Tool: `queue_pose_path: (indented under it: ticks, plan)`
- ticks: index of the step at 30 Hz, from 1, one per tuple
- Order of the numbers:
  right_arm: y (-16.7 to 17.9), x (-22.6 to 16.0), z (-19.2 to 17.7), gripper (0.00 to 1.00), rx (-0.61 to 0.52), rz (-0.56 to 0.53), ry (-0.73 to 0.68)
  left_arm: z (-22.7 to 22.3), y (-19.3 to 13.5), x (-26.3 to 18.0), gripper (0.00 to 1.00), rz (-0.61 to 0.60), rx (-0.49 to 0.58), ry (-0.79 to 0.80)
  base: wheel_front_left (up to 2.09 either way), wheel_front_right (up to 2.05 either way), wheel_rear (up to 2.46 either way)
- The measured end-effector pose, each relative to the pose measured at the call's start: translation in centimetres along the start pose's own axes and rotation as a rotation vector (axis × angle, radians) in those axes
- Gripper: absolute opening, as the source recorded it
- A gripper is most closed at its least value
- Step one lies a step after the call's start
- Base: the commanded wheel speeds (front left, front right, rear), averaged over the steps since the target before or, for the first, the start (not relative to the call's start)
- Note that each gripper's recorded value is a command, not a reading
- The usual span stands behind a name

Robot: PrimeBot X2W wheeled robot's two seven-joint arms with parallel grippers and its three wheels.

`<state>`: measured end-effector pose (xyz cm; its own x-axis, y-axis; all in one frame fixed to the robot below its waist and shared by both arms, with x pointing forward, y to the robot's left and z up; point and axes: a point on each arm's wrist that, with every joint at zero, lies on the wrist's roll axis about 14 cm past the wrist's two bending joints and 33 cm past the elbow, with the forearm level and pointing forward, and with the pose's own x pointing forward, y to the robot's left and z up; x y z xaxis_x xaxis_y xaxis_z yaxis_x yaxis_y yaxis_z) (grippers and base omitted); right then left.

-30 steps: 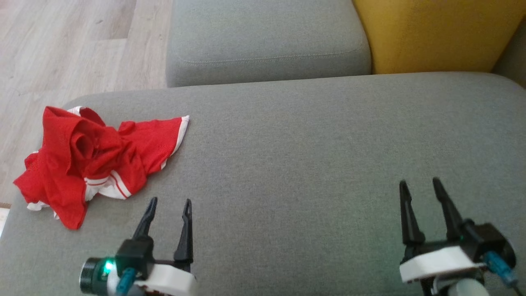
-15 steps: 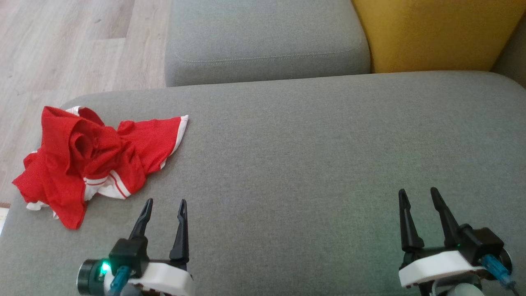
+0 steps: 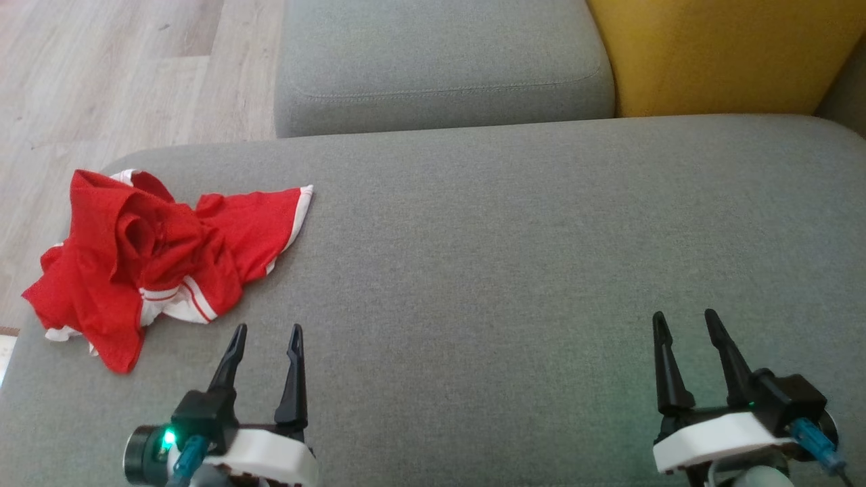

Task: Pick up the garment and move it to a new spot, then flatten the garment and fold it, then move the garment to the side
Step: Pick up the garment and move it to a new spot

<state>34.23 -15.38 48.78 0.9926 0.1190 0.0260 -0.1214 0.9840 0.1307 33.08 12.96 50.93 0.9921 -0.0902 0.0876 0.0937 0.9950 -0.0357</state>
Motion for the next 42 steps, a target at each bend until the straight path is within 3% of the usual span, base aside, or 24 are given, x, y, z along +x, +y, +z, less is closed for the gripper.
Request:
queue_pose_path:
  ticks: [10, 33, 42]
  plan:
    - [2.4, 0.8, -0.5, 1.00, -0.001, 0.077, 0.018, -0.1, 1.3, -0.6, 1.00, 0.043, -0.002, 0.002, 0.00, 0.00, 0.00]
    - [13.8, 3.4, -2.2, 1.00, 0.026, 0.430, 0.081, 1.0, 11.0, -7.2, 1.00, 0.391, 0.040, -0.024, 0.00, 0.00, 0.00]
    - [14.5, 3.5, -2.8, 1.00, 0.036, 0.450, 0.100, 1.0, 11.5, -7.5, 1.00, 0.391, 0.073, -0.014, 0.00, 0.00, 0.00]
